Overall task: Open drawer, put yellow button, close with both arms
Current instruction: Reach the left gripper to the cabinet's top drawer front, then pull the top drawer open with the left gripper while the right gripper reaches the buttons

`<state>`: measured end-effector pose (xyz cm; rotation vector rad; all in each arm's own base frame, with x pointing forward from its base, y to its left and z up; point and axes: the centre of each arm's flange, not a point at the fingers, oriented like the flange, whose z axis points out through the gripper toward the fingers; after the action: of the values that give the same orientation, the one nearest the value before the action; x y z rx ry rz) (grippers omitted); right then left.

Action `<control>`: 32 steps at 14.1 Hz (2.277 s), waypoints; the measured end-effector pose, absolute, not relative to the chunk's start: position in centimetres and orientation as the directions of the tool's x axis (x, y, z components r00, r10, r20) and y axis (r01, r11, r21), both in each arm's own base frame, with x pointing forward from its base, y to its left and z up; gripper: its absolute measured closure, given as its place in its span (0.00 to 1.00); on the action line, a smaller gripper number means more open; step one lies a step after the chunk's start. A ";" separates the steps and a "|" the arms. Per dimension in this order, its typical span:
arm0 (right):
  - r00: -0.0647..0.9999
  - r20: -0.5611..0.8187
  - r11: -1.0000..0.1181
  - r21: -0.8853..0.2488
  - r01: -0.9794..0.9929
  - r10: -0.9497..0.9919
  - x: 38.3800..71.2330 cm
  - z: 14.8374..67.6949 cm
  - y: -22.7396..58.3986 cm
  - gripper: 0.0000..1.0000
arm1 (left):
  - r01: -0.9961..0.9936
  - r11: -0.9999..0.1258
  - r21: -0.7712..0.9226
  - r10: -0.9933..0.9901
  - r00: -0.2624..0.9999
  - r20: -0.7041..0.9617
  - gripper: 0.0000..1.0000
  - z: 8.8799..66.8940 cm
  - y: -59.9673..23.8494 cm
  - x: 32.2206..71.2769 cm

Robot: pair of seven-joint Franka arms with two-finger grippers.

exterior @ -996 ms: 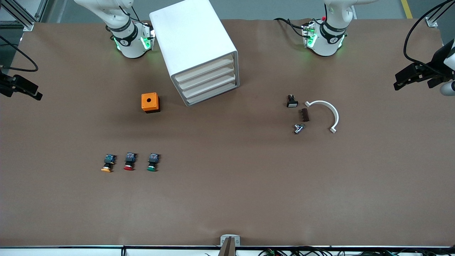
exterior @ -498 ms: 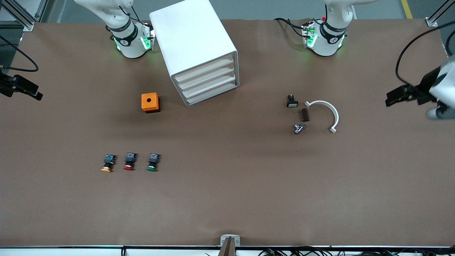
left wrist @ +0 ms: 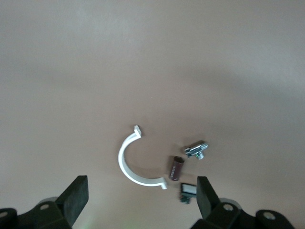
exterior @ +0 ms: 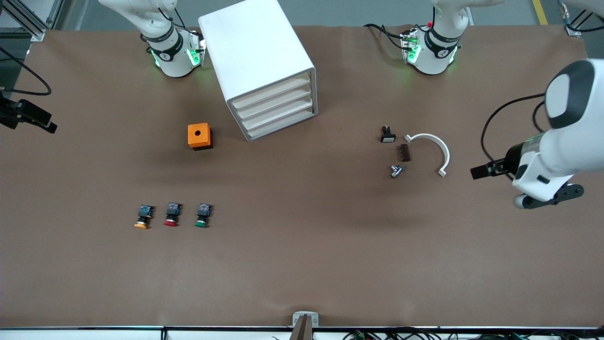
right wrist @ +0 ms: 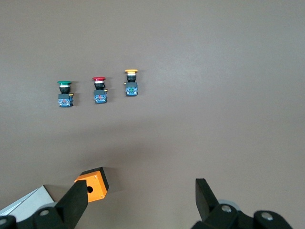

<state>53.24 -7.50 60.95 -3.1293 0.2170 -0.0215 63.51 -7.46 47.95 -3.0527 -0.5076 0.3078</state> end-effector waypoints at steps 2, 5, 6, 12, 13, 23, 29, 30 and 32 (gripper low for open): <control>0.990 0.014 -0.990 -0.006 -0.138 -0.138 53.2 61.0 -7.5 0.00 | 0.479 -0.871 -0.114 0.492 0.847 -0.199 0.00 46.0 -9.0 63.8; 0.990 0.014 -0.990 -0.006 -0.138 -0.138 53.3 60.9 -7.5 0.00 | 0.683 -0.706 -0.190 0.708 0.668 -0.230 0.00 42.2 -13.3 63.7; 0.990 0.013 -0.990 -0.006 -0.138 -0.138 53.3 60.9 -7.5 0.00 | 0.728 -0.651 -0.212 0.757 0.604 -0.251 0.00 40.9 -15.1 63.5; 0.990 -0.021 -0.990 -0.006 -0.138 -0.137 53.1 59.2 -7.4 0.00 | 0.853 -0.262 -0.452 0.907 0.059 -0.416 0.07 34.1 -26.3 60.8; 0.990 -0.021 -0.990 -0.006 -0.138 -0.137 53.1 59.2 -7.4 0.00 | 0.837 -0.207 -0.507 0.910 -0.025 -0.413 0.07 33.2 -28.3 60.1; 0.990 -0.010 -0.990 -0.006 -0.139 -0.139 53.1 59.3 -7.5 0.00 | 0.421 0.160 -0.893 0.818 -0.563 -0.119 0.45 29.3 -41.3 53.6; 0.990 -0.006 -0.990 -0.006 -0.139 -0.139 54.1 57.7 -7.6 0.00 | 0.253 0.169 -0.953 0.816 -0.577 -0.009 0.45 28.3 -44.6 50.7; 0.990 -0.016 -0.990 -0.005 -0.138 -0.138 54.7 56.8 -7.6 0.00 | 0.244 0.163 -0.956 0.824 -0.566 -0.004 0.45 28.0 -45.4 49.9; 0.990 -0.037 -0.991 -0.004 -0.135 -0.135 55.9 54.5 -7.6 0.00 | 0.234 0.158 -0.959 0.838 -0.545 0.005 0.45 27.2 -46.8 48.5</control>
<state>55.94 -7.65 54.49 -3.1274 0.2116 0.0572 48.53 -46.82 27.24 -1.0160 -1.8815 1.4040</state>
